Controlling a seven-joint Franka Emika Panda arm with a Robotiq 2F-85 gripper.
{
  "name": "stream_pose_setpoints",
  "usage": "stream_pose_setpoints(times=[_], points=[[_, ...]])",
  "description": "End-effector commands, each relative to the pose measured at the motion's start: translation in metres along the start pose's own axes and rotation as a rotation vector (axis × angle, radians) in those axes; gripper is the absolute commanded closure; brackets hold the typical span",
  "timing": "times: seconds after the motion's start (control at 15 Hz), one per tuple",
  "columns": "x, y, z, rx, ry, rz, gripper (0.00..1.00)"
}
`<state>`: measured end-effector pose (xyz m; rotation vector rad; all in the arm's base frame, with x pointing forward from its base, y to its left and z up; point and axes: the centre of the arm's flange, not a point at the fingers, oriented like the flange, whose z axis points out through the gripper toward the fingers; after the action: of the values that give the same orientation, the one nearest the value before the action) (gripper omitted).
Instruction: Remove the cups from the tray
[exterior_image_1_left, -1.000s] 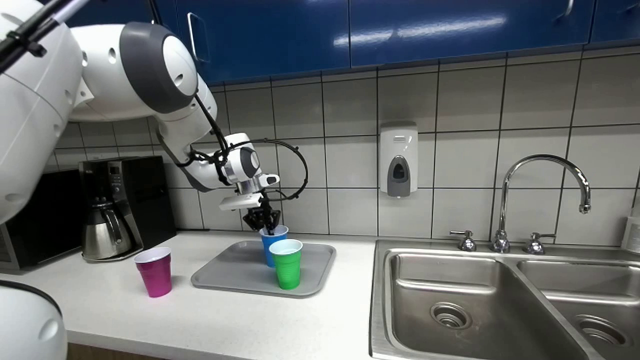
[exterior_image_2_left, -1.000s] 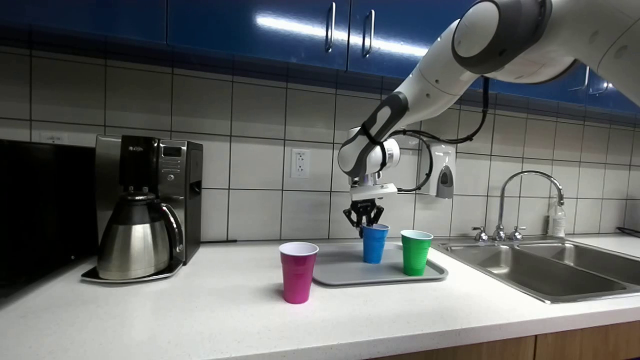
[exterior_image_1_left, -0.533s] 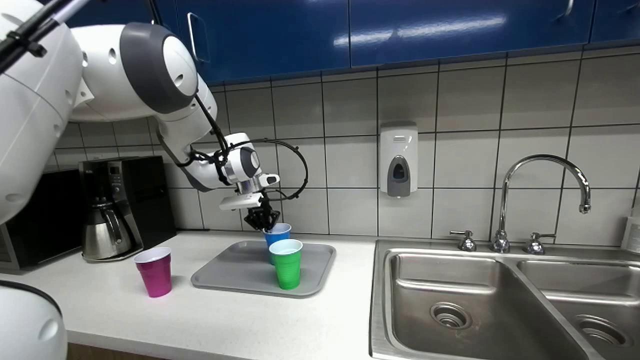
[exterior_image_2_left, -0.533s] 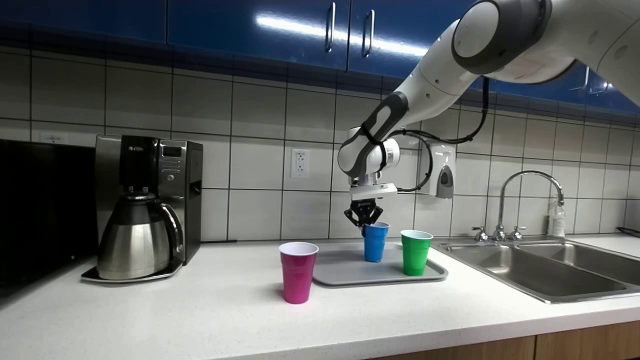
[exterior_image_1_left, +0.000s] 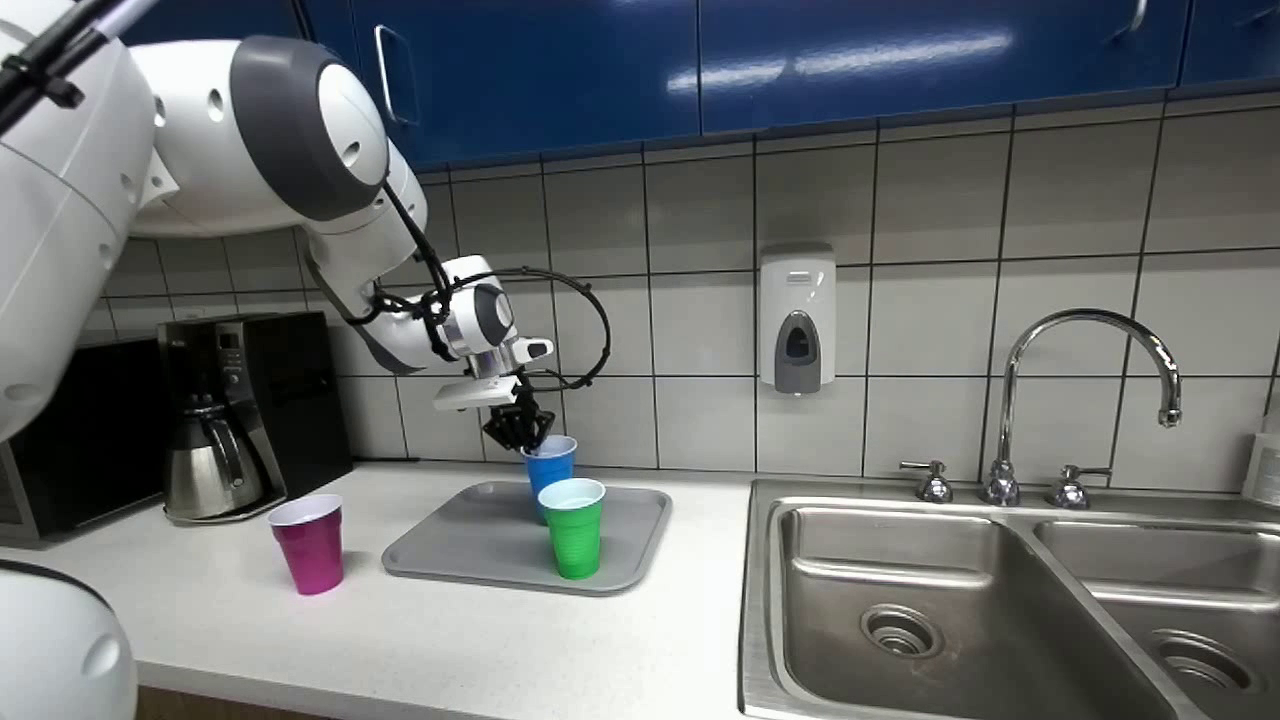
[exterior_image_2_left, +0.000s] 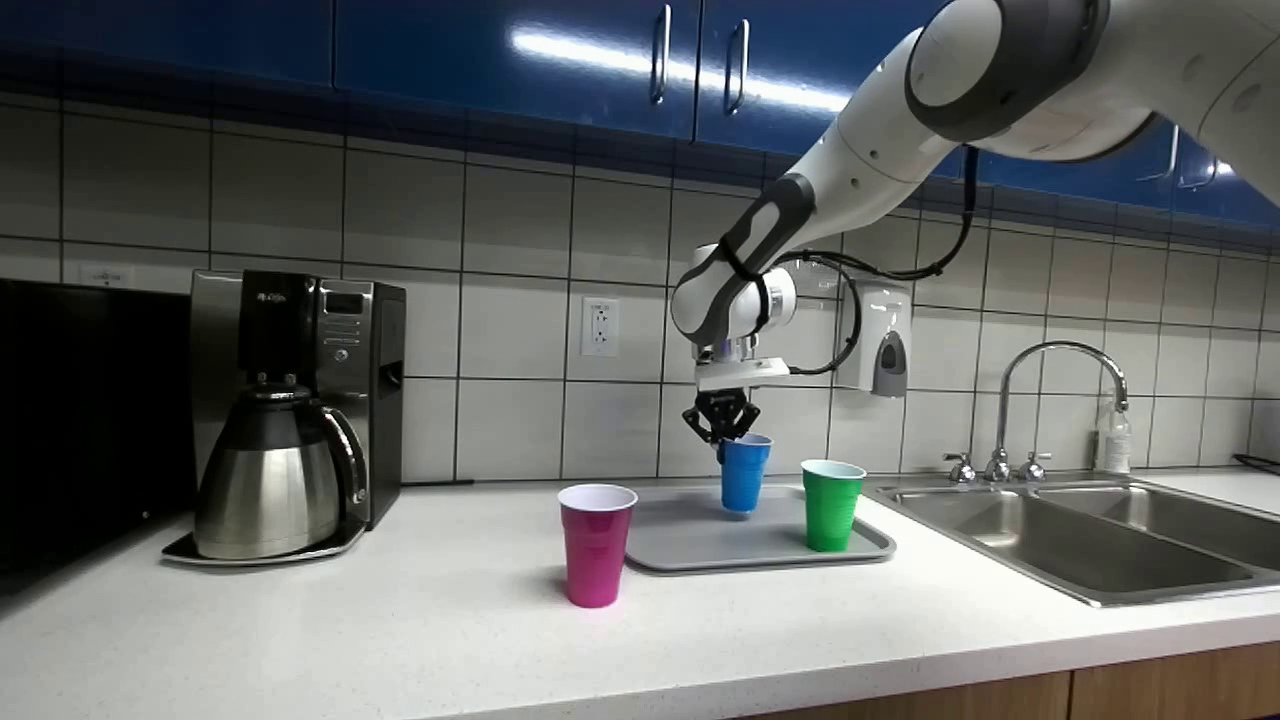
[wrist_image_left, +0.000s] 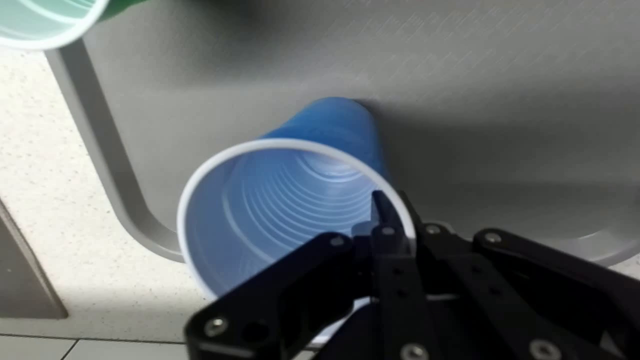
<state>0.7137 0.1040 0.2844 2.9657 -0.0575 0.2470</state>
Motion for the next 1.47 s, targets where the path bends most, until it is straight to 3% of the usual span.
stream_pose_setpoints(times=[0.0,0.73,1.4], points=[[-0.008,-0.009,-0.029,0.0,0.02,0.011,1.0],[-0.045,-0.042,-0.077,0.018,0.032,-0.016,1.0],[-0.083,-0.055,-0.098,0.03,0.01,-0.026,1.0]])
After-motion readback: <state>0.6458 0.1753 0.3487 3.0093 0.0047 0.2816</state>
